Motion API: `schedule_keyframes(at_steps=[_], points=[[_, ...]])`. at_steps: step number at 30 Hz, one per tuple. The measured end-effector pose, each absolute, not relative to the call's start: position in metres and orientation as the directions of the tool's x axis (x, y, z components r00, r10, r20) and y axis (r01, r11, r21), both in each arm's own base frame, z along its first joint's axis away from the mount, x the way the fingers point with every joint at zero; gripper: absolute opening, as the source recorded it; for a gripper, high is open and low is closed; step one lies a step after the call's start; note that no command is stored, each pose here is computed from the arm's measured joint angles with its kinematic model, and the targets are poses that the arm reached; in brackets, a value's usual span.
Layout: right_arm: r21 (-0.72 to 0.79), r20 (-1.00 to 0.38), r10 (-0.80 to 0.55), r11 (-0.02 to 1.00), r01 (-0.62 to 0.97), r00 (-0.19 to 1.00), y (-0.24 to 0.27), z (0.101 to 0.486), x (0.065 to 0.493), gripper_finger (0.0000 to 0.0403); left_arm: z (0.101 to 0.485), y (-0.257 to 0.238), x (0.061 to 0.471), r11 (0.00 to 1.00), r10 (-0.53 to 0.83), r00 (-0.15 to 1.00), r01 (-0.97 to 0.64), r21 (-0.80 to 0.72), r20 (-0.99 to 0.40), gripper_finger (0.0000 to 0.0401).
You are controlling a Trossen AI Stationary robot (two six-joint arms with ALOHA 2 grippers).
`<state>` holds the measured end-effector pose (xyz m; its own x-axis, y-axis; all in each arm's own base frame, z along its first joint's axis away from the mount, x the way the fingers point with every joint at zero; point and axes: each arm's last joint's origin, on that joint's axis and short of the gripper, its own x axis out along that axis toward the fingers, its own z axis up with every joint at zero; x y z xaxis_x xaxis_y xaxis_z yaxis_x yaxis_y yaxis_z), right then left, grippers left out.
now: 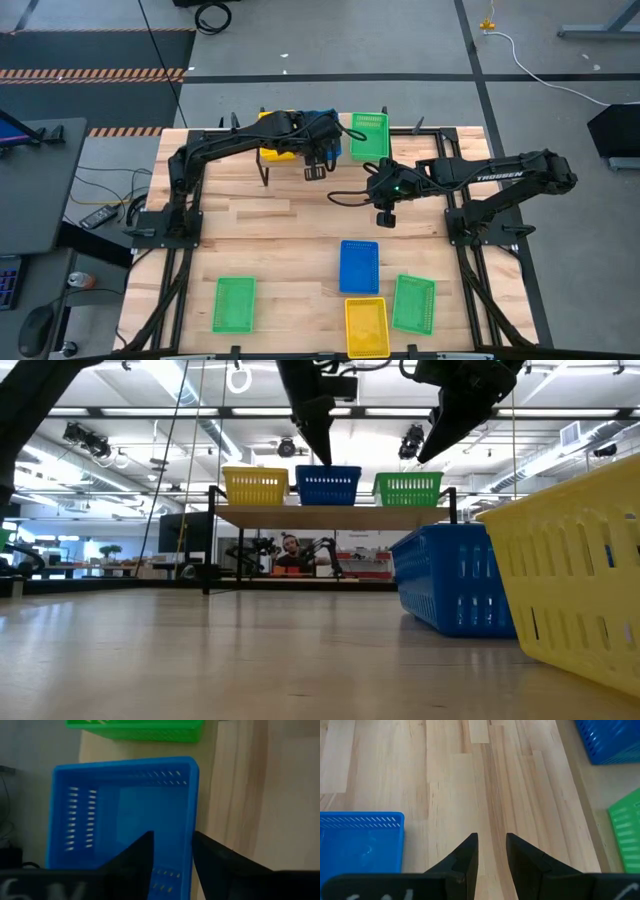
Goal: Stack baskets on shelf by color
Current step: Stack the right green basket on the other green basket on the shelf
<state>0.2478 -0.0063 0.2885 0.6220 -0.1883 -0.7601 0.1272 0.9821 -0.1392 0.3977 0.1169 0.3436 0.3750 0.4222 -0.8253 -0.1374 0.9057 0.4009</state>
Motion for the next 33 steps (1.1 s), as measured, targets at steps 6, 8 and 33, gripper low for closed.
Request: schedule_keyframes(at_steps=[6,8,33], points=[[-0.139,-0.760,-0.188,0.982,0.127,0.622,-0.006,0.288,0.248,0.0107,0.357,0.102,0.393,0.908,0.417,0.416,-0.142,0.395,-0.808,0.0146],[-0.139,-0.760,-0.188,0.982,0.127,0.622,-0.006,0.289,0.248,0.0107,0.360,0.096,0.392,0.910,0.410,0.422,-0.136,0.391,-0.809,0.0145],[-0.060,-0.774,-0.202,0.967,0.248,0.600,0.015,0.286,0.244,0.0107,0.421,0.038,0.302,0.907,0.421,0.623,-0.279,0.316,-0.659,0.0117]])
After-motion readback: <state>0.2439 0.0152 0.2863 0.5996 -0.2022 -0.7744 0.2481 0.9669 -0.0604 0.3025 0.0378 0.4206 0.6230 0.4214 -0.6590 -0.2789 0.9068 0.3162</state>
